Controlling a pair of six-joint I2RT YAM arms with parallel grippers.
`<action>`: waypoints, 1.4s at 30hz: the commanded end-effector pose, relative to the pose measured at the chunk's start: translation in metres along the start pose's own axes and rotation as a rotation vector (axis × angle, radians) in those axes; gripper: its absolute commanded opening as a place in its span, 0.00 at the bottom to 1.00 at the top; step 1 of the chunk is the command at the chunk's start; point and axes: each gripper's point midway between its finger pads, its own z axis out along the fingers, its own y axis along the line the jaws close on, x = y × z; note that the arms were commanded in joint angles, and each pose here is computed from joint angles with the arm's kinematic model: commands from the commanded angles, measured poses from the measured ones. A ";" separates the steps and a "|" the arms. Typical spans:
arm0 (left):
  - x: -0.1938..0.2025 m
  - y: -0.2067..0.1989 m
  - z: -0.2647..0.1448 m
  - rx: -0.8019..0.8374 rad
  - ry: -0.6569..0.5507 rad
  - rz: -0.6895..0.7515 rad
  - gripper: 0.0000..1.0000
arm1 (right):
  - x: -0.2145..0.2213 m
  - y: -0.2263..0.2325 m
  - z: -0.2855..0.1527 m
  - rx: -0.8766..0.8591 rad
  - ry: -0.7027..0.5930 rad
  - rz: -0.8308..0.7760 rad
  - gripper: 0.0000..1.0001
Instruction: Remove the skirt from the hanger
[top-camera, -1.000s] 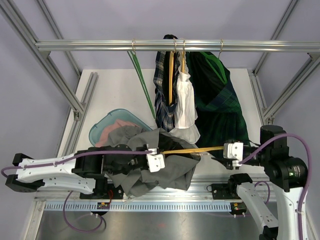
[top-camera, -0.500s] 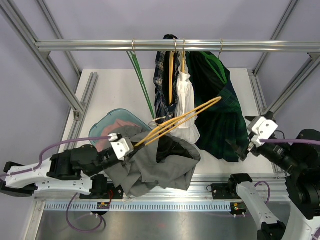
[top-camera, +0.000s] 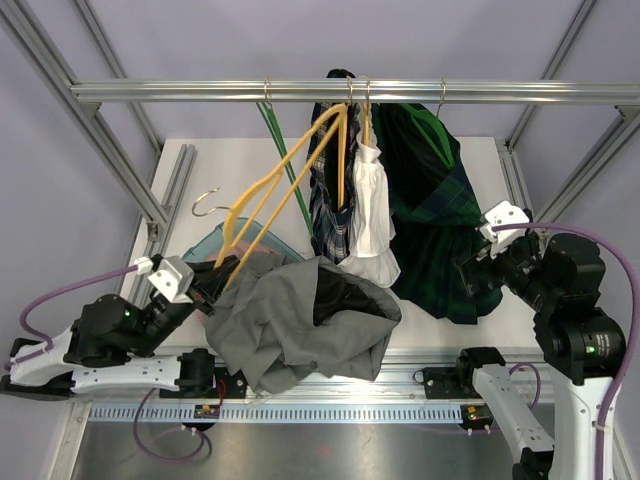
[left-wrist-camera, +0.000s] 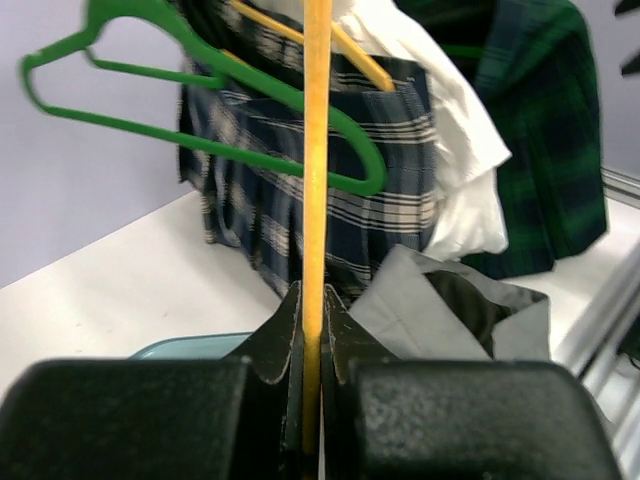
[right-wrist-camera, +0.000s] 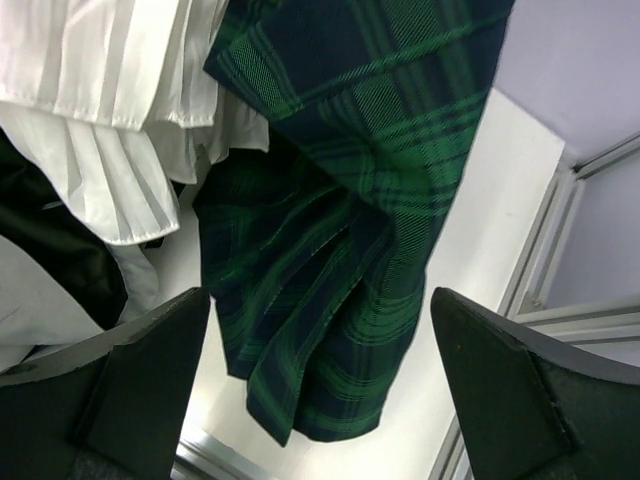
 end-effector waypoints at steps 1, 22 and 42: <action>-0.012 0.032 -0.011 -0.130 -0.065 -0.045 0.00 | -0.004 -0.003 0.007 0.025 -0.051 0.025 0.99; 0.051 0.101 -0.073 -0.321 0.080 -0.047 0.00 | 0.032 0.016 0.041 -0.057 -0.032 0.082 0.99; 0.000 0.105 -0.041 -0.737 0.180 -0.071 0.00 | 0.041 0.031 0.041 -0.115 -0.032 0.095 1.00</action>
